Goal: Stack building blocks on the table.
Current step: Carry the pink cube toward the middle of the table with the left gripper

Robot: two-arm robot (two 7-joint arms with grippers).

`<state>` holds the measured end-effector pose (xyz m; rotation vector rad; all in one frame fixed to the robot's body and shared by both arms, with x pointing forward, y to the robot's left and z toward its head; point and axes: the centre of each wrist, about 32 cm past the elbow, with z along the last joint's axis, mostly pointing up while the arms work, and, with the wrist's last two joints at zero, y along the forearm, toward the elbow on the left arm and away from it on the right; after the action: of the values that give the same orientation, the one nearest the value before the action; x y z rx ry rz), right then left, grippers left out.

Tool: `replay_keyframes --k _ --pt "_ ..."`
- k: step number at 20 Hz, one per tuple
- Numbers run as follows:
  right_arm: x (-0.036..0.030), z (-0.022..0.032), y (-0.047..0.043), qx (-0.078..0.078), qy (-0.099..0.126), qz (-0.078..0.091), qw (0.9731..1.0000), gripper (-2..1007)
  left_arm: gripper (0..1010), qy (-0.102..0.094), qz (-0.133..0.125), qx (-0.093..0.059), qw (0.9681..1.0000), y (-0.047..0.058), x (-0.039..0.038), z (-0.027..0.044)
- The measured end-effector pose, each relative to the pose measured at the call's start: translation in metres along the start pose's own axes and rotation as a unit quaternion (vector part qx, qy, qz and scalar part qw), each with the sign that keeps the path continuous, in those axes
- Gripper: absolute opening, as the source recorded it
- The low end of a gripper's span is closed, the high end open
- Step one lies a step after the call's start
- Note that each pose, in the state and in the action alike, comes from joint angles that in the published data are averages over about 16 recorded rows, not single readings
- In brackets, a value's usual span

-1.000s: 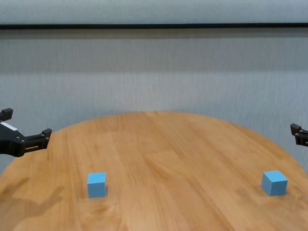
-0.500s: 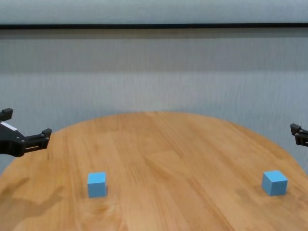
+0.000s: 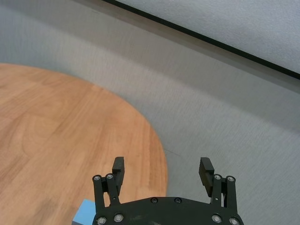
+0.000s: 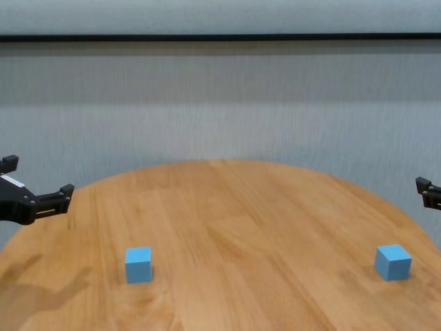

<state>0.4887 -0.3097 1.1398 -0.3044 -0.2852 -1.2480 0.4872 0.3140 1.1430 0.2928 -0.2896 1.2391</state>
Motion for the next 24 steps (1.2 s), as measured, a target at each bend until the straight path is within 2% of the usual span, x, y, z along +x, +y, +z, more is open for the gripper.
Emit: replay_keyframes --k 7,11,14,16,19,24 --pt "0.0000 0.0000 0.0000 0.000 0.000 0.000 1.0000 1005 1003 -0.002 -0.019 -0.025 0.9995 0.014 0.0167 0.0047" --pt "0.0000 0.0000 0.0000 0.000 0.000 0.000 1.0000 1005 1002 -0.004 -0.045 -0.044 0.9980 0.023 0.0260 0.0098" --pt "0.0000 0.0000 0.0000 0.000 0.000 0.000 1.0000 1005 1002 -0.005 -0.074 -0.060 0.9954 0.028 0.0294 0.0139" --pt "0.0000 0.0000 0.0000 0.000 0.000 0.000 1.0000 1005 1003 -0.004 -0.098 -0.070 0.9928 0.029 0.0288 0.0162" --pt "0.0000 0.0000 0.0000 0.000 0.000 0.000 1.0000 1005 1003 -0.001 -0.138 -0.081 0.9871 0.030 0.0241 0.0190" --pt "0.0000 0.0000 0.0000 0.000 0.000 0.000 1.0000 1005 1003 0.007 -0.208 -0.096 0.9735 0.027 0.0112 0.0215"
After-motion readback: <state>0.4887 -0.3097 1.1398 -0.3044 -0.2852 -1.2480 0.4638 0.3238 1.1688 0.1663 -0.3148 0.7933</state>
